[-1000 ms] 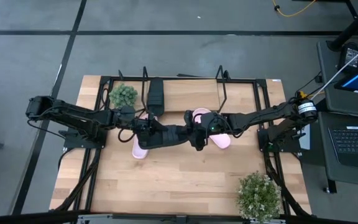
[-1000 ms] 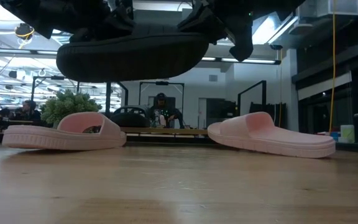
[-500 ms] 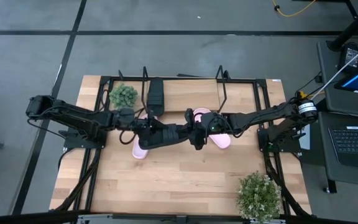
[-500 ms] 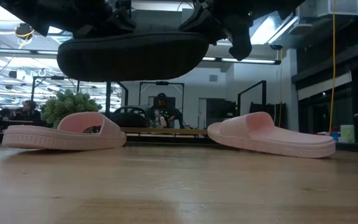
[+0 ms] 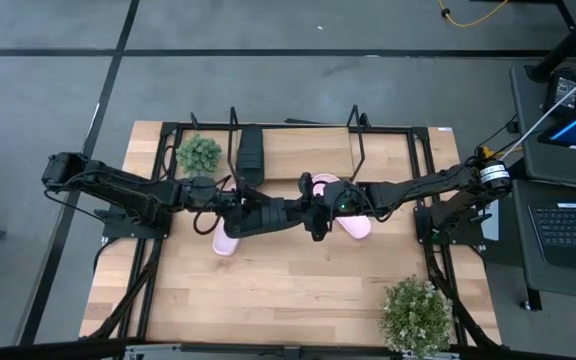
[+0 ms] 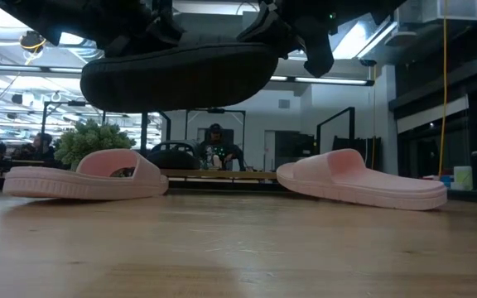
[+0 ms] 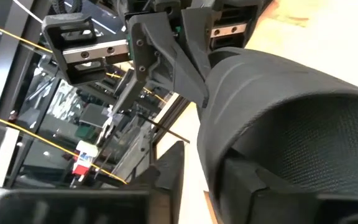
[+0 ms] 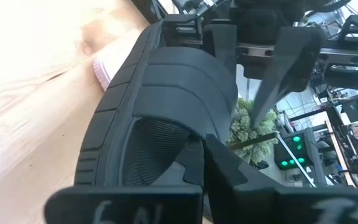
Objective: Pick and place slides into the shelf
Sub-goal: Put the black slide on the shelf
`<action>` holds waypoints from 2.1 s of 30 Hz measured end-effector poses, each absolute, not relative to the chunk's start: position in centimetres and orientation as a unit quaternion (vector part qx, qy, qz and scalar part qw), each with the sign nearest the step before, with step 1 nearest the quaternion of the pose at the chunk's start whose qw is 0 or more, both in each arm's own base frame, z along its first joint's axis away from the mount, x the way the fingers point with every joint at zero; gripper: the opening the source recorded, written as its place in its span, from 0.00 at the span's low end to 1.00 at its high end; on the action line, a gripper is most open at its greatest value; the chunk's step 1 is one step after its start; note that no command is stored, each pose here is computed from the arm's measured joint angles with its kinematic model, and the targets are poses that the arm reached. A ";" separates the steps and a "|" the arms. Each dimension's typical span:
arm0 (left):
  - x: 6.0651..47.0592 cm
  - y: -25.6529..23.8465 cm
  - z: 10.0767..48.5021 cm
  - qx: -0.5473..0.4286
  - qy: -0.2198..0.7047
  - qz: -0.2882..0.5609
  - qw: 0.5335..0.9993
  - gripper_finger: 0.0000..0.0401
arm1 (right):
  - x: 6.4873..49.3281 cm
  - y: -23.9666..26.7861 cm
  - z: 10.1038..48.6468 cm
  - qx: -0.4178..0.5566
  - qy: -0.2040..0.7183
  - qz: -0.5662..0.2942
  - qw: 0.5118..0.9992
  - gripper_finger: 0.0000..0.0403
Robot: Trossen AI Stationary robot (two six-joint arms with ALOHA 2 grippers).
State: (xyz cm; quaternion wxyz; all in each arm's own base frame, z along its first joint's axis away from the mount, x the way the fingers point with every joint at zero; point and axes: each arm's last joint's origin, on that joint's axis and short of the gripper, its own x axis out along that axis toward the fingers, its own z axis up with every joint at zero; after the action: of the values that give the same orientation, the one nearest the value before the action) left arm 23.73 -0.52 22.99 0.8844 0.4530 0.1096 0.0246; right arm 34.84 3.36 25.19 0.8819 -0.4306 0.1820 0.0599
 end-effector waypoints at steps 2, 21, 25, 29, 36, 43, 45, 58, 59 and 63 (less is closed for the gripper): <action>23.7 -0.5 23.0 0.453 0.109 0.027 0.885 0.26 | 34.8 3.4 25.2 -0.430 0.182 0.060 0.882 0.00; 22.6 -2.6 24.0 0.443 0.100 0.034 0.890 0.31 | 34.8 3.4 25.2 -0.430 0.183 0.060 0.882 0.00; 21.6 -2.7 24.5 0.431 0.104 0.029 0.896 0.31 | 34.8 3.3 25.2 -0.430 0.186 0.058 0.881 0.00; 20.7 -2.7 25.5 0.407 0.083 0.035 0.909 0.31 | 34.8 3.3 24.8 -0.430 0.200 0.061 0.878 0.00; 19.0 -3.4 26.6 0.375 0.060 0.021 0.925 0.31 | 34.6 2.9 24.7 -0.445 0.234 -0.003 0.865 0.00; 18.4 -4.3 26.5 0.321 0.067 0.006 0.945 0.31 | 34.5 2.3 24.9 -0.473 0.273 -0.106 0.831 0.00; 18.3 -4.5 26.5 0.317 0.072 0.015 0.946 0.31 | 34.4 2.3 25.2 -0.489 0.287 -0.142 0.812 0.00; 17.9 -5.2 25.6 0.252 0.111 0.010 0.961 0.31 | 35.0 1.9 29.7 -0.469 0.291 -0.305 0.776 0.00; 17.9 -5.1 25.5 0.247 0.116 0.012 0.962 0.31 | 34.9 1.8 29.8 -0.467 0.294 -0.317 0.771 0.00; 17.8 -5.0 25.1 0.220 0.136 0.027 0.965 0.31 | 34.7 1.7 29.8 -0.465 0.310 -0.351 0.751 0.00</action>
State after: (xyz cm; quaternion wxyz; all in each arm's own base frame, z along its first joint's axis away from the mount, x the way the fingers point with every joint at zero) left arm 17.78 -5.01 25.10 0.9655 0.2204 0.1361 0.0269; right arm 34.72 1.65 29.82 0.7512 -0.4650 0.3103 -0.3509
